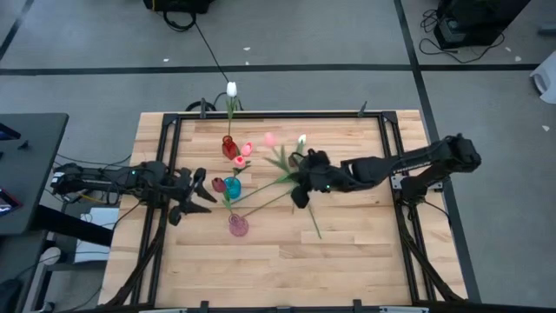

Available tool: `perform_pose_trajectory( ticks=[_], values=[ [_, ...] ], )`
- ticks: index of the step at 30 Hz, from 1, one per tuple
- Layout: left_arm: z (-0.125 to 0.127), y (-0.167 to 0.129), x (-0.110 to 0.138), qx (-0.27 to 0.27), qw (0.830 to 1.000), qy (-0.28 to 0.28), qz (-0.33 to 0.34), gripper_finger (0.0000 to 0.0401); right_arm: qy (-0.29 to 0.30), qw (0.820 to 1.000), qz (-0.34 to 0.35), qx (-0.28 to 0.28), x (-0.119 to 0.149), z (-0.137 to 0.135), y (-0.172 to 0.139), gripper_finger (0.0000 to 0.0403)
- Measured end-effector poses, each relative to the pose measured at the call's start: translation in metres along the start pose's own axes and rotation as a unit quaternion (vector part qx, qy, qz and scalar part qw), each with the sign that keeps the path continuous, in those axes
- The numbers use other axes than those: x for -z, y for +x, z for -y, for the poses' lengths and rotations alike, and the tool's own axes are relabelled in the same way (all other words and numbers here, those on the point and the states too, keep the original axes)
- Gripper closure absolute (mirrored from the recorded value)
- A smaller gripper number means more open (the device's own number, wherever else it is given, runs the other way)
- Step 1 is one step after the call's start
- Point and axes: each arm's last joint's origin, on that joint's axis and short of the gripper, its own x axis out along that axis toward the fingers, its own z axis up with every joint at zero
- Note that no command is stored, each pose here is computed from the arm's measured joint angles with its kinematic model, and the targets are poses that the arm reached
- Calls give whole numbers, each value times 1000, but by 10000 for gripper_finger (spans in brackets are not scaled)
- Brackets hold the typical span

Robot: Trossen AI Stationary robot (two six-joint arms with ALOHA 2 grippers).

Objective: Sort flowers into vase by color
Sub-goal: Put the pink flower into the blue vase

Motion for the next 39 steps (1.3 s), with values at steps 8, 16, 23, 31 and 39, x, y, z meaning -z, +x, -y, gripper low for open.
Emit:
perform_pose_trajectory(
  ticks=[8,16,23,31,39],
  values=[
    [0,0,-9,-23,998,15,53,225,-44,986,117,-112,-15,-32,-5,397],
    [-1,-3,-23,-82,987,48,133,225,-55,948,240,-200,-34,-50,-11,397],
    [2,-10,-41,-141,980,58,129,225,-50,931,279,-229,-38,-52,-3,397],
    [22,-37,-100,-177,971,91,131,225,-81,913,323,-235,-82,-55,-19,397],
    [29,-38,-139,-206,964,101,132,225,-107,895,375,-216,-140,-43,-34,397]
  ],
)
